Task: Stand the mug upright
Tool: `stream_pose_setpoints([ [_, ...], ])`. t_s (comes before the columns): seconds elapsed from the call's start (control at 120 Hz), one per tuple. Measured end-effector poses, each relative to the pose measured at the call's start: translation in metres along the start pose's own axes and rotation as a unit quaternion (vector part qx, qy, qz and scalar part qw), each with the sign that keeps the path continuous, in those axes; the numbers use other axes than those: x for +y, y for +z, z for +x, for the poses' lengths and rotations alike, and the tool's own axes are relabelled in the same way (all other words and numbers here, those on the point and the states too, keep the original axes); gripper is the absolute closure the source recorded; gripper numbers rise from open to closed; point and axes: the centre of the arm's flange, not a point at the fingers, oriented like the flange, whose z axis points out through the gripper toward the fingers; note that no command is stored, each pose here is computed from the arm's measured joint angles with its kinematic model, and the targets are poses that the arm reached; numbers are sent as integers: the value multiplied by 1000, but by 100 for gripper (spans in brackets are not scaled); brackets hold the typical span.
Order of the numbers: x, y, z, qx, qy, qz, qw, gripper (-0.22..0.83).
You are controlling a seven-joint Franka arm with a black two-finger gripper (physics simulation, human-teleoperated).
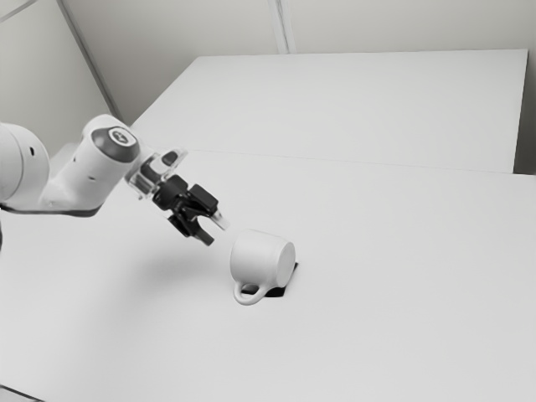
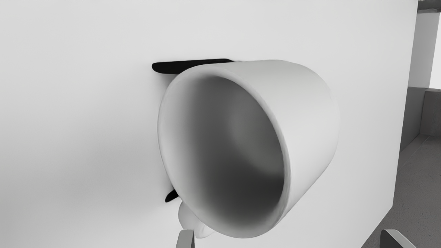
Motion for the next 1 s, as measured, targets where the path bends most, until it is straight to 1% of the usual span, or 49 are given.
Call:
stream_pose_setpoints([
  [0.267,-7,27,-4,28,-15,-25,999,2],
  [0.667,7,58,1,27,-25,-33,999,3],
  [0.8,13,61,3,28,-29,-32,999,11],
  [1.0,22,63,8,31,-31,-29,999,32],
])
